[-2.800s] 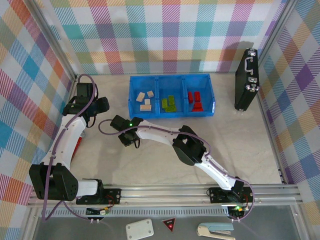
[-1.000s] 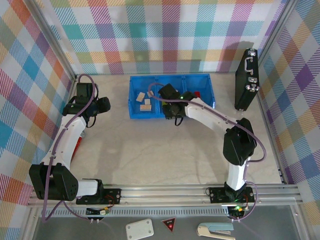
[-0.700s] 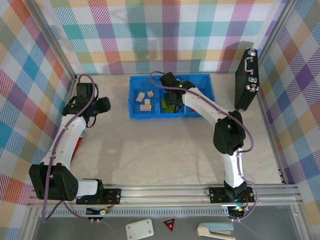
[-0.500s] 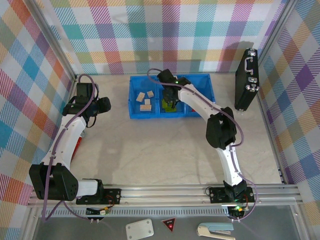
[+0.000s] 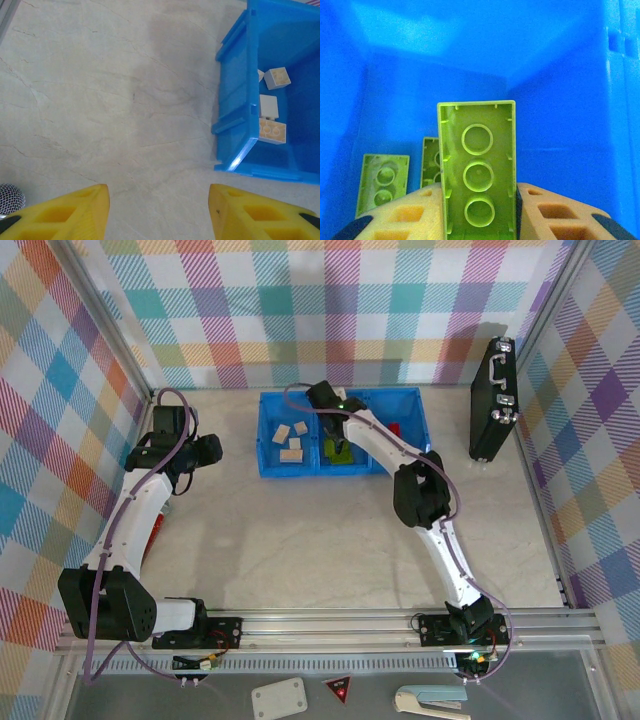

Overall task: Sort the legos into containers by color
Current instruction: Place the lego in the container, then reset both arms

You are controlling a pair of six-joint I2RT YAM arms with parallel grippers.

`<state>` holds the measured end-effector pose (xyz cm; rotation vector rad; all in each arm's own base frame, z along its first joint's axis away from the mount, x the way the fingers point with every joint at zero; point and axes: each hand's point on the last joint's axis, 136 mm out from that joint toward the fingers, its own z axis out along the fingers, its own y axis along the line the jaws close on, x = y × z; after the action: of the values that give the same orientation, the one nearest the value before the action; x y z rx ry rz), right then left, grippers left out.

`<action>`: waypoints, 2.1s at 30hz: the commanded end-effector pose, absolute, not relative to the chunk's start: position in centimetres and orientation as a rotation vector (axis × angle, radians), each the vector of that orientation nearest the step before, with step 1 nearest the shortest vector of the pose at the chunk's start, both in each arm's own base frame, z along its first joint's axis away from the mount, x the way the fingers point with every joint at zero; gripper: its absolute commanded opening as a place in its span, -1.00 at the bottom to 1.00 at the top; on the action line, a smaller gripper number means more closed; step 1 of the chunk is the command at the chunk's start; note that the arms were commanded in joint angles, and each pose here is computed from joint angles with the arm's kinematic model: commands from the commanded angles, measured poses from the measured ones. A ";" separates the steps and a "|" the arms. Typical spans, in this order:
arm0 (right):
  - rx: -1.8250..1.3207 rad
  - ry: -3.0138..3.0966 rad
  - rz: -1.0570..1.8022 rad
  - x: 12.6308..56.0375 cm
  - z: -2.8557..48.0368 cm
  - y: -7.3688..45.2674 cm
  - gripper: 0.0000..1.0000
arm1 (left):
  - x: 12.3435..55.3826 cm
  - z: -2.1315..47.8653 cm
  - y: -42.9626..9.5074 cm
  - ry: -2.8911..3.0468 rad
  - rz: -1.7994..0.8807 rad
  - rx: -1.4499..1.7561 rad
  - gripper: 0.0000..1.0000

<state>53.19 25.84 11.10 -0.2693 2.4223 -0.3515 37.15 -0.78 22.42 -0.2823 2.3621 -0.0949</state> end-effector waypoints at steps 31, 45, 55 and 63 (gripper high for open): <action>-0.172 2.292 -0.489 55.9 11.1 23.0 0.10 | 37.5 22.1 -0.5 2.373 -0.100 -0.296 0.10; -0.178 2.361 -0.332 51.6 16.6 22.3 0.14 | 37.2 23.0 -0.6 2.332 -0.115 -0.291 0.10; -0.181 2.485 -0.160 44.8 18.0 19.3 0.19 | 36.5 23.7 -0.7 2.331 -0.147 -0.351 0.44; -0.064 2.519 -0.121 39.6 16.1 12.8 0.74 | 35.9 22.6 -1.5 2.343 -0.268 -0.493 1.00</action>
<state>40.36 14.07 15.65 -0.1303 2.5442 -0.1833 36.60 -1.48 22.41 -0.4077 2.3587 -0.2006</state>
